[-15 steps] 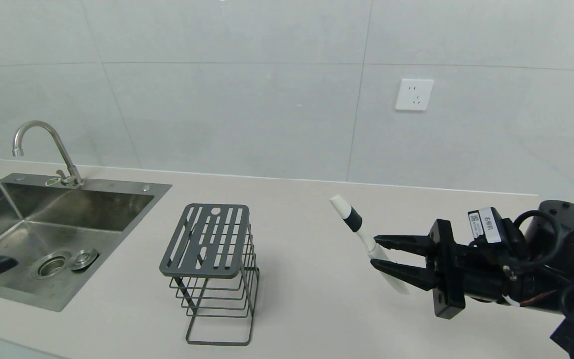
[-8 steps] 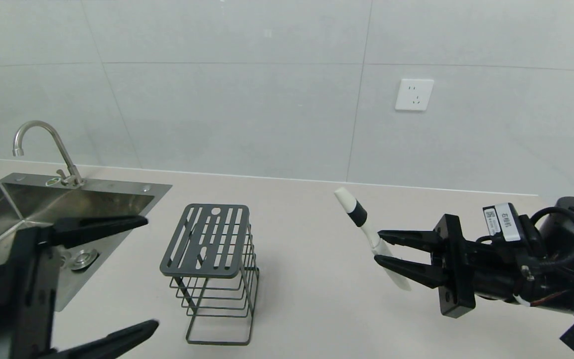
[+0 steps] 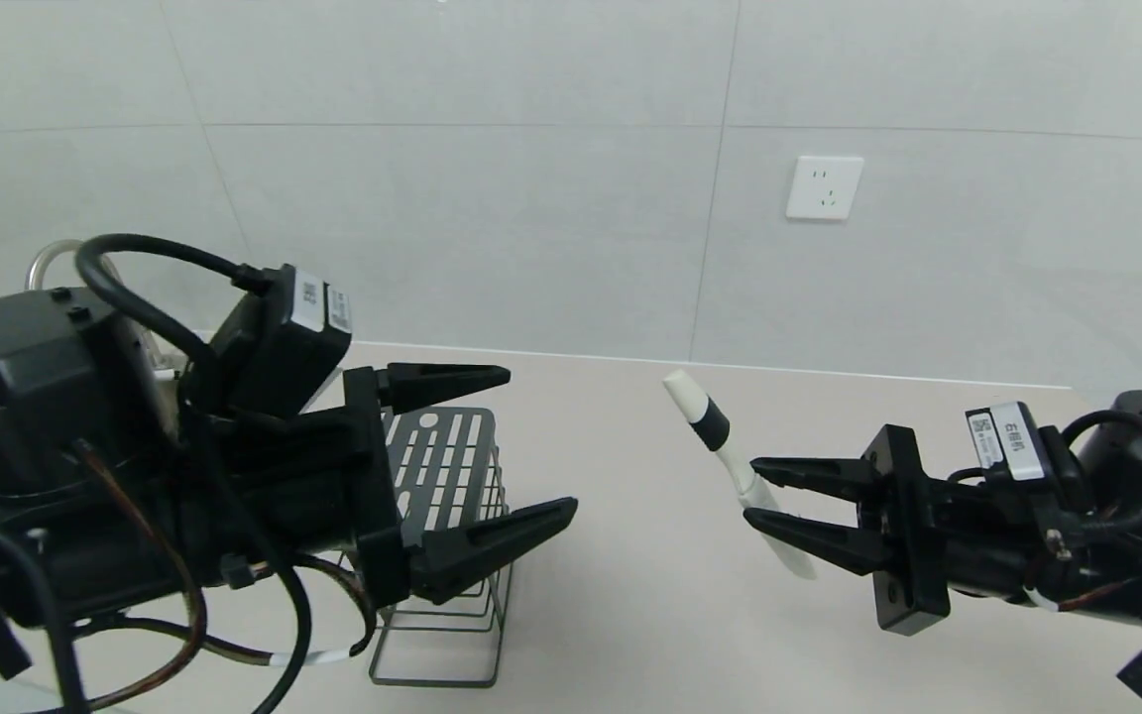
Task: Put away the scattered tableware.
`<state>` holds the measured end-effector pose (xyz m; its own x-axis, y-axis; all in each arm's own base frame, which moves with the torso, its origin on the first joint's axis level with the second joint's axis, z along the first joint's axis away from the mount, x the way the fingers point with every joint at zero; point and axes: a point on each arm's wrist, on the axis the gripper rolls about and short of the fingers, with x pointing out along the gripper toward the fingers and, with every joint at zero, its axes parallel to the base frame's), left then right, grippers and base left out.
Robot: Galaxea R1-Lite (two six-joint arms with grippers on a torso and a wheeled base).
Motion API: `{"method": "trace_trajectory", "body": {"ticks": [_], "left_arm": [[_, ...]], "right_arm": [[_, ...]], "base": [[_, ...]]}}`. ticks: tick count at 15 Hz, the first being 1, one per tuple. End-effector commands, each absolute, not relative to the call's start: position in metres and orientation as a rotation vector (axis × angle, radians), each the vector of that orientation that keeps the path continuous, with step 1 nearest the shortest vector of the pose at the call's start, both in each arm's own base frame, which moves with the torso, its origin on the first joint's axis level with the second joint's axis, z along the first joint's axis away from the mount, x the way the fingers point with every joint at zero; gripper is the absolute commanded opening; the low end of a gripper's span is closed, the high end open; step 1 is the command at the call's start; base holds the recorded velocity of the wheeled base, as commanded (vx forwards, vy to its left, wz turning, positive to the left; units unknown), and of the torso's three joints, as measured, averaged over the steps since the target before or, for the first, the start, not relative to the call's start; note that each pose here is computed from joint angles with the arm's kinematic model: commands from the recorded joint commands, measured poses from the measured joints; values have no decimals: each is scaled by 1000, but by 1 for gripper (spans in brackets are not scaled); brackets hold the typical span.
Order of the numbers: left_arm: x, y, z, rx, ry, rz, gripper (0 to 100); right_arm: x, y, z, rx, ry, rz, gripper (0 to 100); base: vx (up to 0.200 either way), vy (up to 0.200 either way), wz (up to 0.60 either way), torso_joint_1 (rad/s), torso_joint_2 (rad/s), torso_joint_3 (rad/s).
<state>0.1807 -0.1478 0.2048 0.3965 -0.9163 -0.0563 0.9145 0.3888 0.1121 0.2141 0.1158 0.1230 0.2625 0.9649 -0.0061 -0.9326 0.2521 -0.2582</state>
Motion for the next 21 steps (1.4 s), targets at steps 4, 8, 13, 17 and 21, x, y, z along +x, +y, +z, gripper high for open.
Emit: {"method": "trace_trajectory", "body": {"ticks": [4,8,13,17,21], "left_arm": [[189,-179,186,39,74,-1185,100],[198,-185,183,23,80,-1072,100],[206,-222,187,-65,44,-1159,100],[211,-250,192,-126,-12,-1206,100],[219,-258,197,-133,-40,-1204,100]], "right_arm": [[215,115,135,-223,-214,1286,0],[223,106,139,-210,-211,1243,0],[224,106,144,-217,-239,1236,0],[227,105,147,-222,-254,1225,0],[228,105,149,-225,-263,1222,0]], "base": [[0,0,0,0,0,0],[0,0,0,0,0,0],[0,0,0,0,0,0],[0,0,0,0,0,0],[0,0,0,0,0,0]]}}
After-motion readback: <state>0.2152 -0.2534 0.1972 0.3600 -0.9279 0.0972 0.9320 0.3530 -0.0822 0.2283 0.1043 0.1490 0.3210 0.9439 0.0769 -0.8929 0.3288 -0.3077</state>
